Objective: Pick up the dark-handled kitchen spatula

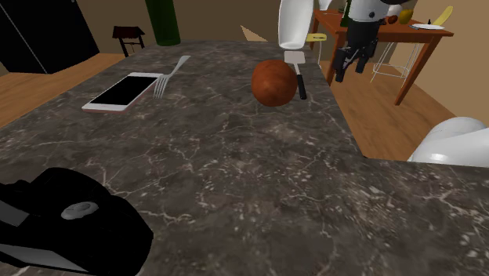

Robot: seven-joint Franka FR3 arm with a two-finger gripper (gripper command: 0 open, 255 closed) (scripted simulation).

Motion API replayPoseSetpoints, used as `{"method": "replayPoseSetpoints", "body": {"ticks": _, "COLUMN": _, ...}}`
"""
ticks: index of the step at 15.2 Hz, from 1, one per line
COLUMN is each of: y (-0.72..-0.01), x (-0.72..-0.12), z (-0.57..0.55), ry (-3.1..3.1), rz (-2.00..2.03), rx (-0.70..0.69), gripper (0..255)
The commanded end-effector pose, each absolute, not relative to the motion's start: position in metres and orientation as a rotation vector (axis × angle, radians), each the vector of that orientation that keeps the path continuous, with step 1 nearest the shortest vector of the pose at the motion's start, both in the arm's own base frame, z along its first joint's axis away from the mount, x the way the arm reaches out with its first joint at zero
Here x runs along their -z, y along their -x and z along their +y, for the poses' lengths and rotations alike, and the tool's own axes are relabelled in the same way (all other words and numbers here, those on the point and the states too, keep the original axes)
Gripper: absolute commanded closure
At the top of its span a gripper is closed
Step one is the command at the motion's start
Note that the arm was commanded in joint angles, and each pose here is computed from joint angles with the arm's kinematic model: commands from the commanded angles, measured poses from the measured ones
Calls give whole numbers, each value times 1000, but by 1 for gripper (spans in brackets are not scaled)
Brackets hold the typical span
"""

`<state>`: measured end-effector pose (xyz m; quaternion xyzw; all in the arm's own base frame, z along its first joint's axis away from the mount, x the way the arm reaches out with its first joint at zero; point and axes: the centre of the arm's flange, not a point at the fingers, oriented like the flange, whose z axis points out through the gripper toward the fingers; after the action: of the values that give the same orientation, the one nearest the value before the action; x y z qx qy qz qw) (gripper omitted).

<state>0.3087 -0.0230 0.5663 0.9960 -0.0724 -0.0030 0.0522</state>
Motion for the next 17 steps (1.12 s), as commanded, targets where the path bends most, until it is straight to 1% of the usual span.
{"method": "replayPoseSetpoints", "body": {"ticks": 1, "y": -309, "x": -566, "z": -23, "ry": -3029, "rz": -220, "rx": 9, "gripper": 0}}
{"method": "replayPoseSetpoints", "body": {"ticks": 9, "y": -317, "x": -610, "z": 63, "ry": -3020, "rz": -667, "rx": 47, "gripper": 0}}
{"method": "replayPoseSetpoints", "body": {"ticks": 17, "y": -349, "x": -658, "z": 141, "ry": -2945, "rz": -1115, "rx": 85, "gripper": 0}}
